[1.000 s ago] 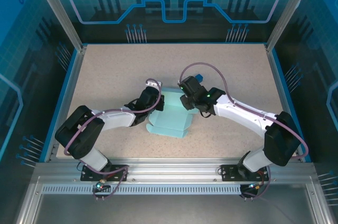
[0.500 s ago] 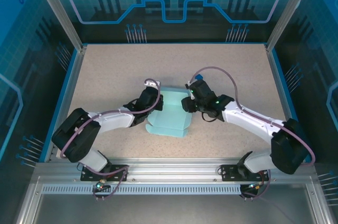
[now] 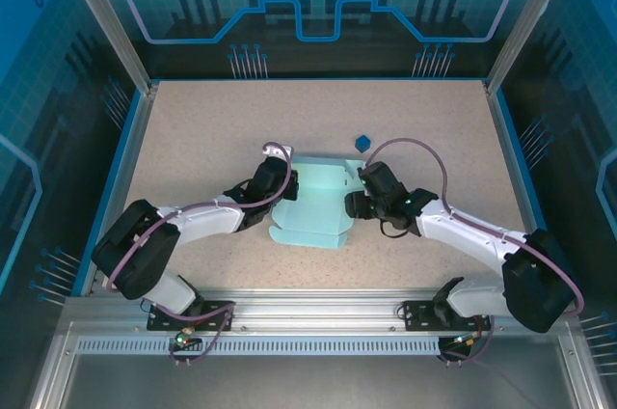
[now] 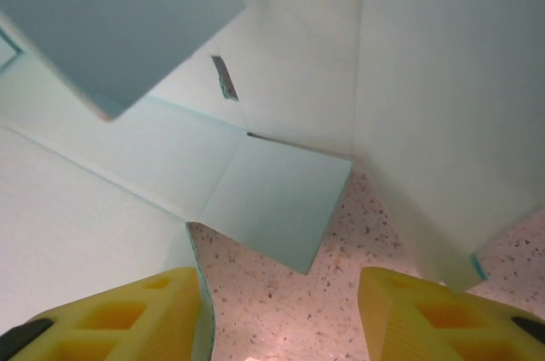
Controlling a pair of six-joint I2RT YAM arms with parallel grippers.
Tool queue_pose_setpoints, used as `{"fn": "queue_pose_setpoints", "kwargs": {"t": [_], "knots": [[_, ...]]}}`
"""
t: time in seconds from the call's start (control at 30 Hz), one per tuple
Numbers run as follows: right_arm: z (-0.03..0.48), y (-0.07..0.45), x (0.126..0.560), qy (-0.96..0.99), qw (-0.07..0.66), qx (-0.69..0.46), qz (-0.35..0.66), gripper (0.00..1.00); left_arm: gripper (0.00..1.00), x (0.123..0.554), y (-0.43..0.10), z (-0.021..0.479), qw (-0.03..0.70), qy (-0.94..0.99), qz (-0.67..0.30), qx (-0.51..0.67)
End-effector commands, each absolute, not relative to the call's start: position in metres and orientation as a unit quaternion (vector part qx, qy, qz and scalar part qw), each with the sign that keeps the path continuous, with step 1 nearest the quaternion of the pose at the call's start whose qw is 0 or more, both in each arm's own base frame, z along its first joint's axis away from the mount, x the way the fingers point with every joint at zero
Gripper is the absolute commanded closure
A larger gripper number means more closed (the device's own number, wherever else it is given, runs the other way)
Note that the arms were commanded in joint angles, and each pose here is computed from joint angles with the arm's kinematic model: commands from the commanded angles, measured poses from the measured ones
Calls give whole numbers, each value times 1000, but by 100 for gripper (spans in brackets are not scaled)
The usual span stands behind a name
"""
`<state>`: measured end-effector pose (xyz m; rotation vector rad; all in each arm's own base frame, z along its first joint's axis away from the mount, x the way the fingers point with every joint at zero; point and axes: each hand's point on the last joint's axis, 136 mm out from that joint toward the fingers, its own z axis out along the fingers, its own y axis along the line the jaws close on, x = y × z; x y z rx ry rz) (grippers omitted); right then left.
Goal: Fold the paper box
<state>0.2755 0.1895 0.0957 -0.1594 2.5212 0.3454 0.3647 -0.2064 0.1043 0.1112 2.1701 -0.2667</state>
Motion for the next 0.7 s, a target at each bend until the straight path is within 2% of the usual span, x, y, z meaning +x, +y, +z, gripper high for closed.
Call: {"fn": "queue_pose_setpoints", "kwargs": {"t": [0.0,0.33,0.67], "knots": [[100,188,285,939,307,-30,152,47,100,370,-213,128,484,865,-130,36],[110,204,301,924,314,-16,219,54,100,370,-215,127,483,864,-135,38],[135,224,304,905,335,-50,258,63,100,371,-217,119,475,869,-131,41]]}}
